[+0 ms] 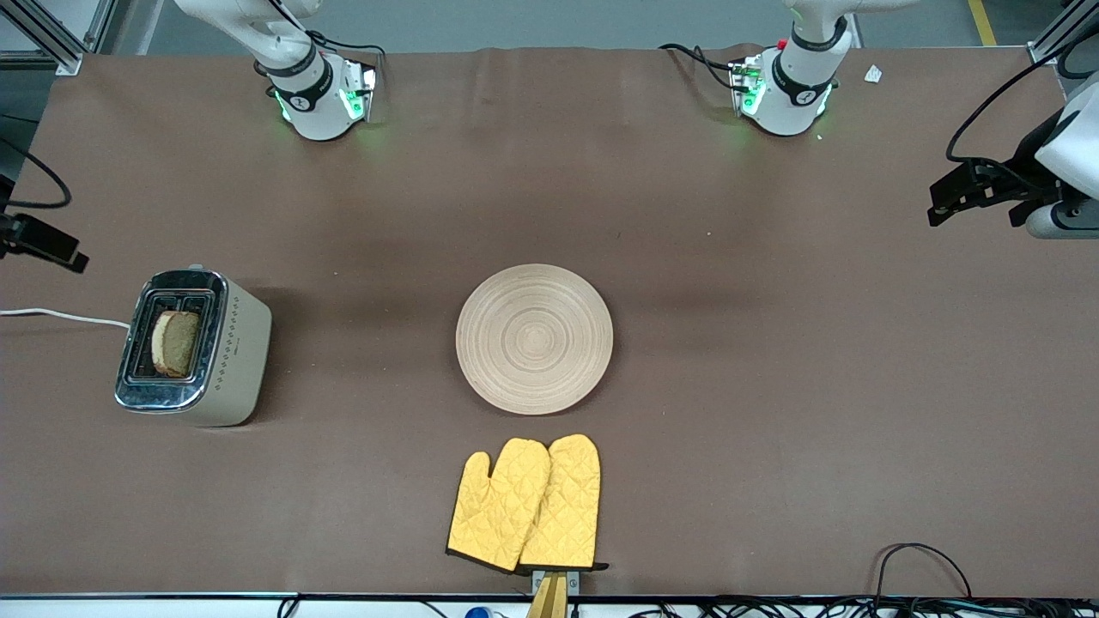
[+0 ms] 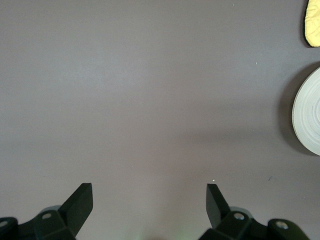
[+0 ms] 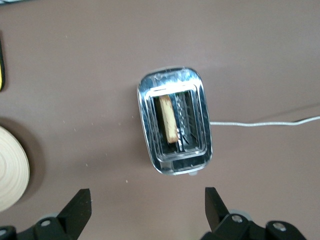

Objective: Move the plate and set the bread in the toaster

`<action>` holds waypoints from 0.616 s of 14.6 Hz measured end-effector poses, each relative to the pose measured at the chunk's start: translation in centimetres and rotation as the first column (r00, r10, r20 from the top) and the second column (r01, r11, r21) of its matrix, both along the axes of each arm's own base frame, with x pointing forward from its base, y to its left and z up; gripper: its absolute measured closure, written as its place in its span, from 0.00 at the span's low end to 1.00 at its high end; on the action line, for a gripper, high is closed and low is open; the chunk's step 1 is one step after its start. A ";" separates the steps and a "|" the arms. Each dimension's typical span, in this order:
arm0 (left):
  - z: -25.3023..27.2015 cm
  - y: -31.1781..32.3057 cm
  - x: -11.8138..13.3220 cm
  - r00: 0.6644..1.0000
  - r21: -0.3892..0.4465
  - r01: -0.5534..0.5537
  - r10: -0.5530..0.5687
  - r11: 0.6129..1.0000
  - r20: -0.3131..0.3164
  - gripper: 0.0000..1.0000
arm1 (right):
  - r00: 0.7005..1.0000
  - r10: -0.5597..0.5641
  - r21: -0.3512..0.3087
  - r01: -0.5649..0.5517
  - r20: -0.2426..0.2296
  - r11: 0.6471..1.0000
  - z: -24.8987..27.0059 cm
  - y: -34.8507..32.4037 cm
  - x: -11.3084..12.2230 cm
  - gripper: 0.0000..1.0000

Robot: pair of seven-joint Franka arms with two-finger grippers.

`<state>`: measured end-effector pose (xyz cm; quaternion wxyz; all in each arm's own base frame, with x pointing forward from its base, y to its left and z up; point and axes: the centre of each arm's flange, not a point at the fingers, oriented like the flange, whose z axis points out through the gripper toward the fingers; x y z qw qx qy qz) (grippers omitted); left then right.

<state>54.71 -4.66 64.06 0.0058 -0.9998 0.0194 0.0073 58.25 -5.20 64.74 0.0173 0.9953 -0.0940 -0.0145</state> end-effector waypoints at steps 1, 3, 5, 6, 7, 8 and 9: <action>0.0 0.0 0.0 1.000 0.000 0.000 0.000 1.000 -0.001 0.00 | 1.000 -0.004 0.003 0.004 -0.011 1.000 -0.4 -0.5 -0.3 0.00; 0.0 0.0 -0.1 1.000 0.000 0.001 -0.001 1.000 -0.003 0.00 | 1.000 -0.005 0.008 0.005 -0.009 1.000 -1.2 -0.7 -0.2 0.00; 0.0 -0.1 -0.1 1.000 0.001 0.002 -0.002 1.000 -0.010 0.00 | 1.000 0.000 0.009 -0.001 0.018 1.000 -1.3 -0.5 0.3 0.00; 0.0 -0.1 -0.2 1.000 0.001 0.003 -0.003 1.000 -0.014 0.00 | 0.999 0.003 0.008 -0.004 0.033 1.000 -1.2 -0.3 0.4 0.00; 0.0 -0.3 -0.2 1.000 0.001 0.005 -0.005 1.000 -0.016 0.00 | 0.999 0.006 0.007 -0.006 0.045 1.000 -1.1 -0.2 0.6 0.00; 0.0 -0.5 -0.2 1.000 0.001 0.009 -0.009 1.000 -0.016 0.00 | 0.999 0.007 0.007 -0.008 0.049 1.000 -1.1 -0.1 0.6 0.00; -0.1 -0.8 -0.3 1.000 0.002 0.014 -0.014 1.000 -0.017 0.00 | 0.999 0.008 0.007 -0.008 0.051 1.000 -1.0 -0.1 0.7 0.00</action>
